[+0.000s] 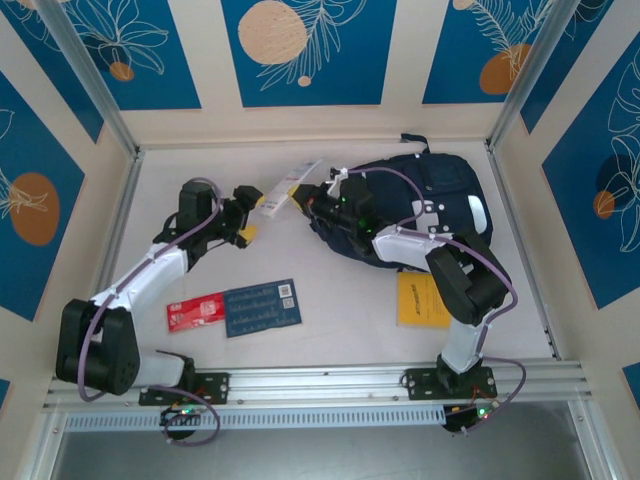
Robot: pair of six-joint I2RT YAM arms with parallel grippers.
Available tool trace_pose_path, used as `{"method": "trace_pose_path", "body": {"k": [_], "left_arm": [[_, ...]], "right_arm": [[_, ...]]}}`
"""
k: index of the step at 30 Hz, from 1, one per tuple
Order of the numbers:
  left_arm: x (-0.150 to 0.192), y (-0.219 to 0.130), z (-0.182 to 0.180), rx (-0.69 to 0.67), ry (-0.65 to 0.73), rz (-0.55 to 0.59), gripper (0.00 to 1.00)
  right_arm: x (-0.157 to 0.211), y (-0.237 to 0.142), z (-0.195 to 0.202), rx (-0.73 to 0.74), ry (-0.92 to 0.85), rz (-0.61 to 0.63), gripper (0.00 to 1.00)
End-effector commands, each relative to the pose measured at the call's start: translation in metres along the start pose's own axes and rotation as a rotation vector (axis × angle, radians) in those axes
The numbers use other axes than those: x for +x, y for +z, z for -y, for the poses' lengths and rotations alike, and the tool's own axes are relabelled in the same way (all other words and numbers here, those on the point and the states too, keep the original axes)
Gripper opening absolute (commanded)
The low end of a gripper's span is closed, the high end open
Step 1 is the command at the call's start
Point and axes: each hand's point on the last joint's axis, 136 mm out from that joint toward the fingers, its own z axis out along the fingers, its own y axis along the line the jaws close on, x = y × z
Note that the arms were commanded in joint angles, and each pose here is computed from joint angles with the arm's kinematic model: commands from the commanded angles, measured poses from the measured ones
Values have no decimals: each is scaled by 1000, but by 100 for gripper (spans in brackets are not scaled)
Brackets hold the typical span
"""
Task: Pack the student bag
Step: Pass the loose stationery.
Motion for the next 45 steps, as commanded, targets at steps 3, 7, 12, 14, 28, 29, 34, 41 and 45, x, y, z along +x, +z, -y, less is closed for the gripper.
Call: {"method": "trace_pose_path", "body": {"k": [3,7,12,14,28,29,34,41,45], "left_arm": [[-3,-3,10,37,-26,27,89],[-6,1,16,60,-41,38,84],[-8,1,22,69,-31,62,74],[-7,2,24,74,-34,62,67],[-7,-2,25,79,-54,80,9],[-7,-2,26,83,-51,81,6],[-10,-5,30,81,-42,97,0],[-18,-11,31,61,8,140,0],[-26,-21,29,32,60,169,0]], "right_arm": [[-2,-4,-28,-91,-12,47,0],[6,0,-30,-105,0,43,0],[12,0,-25,-97,13,59,0],[15,1,-24,-101,19,62,0],[17,-4,-3,-6,32,90,0],[18,-3,-3,0,30,87,0],[21,-5,0,52,20,76,27],[31,-24,1,145,-123,27,51],[26,-53,21,363,-232,19,53]]}}
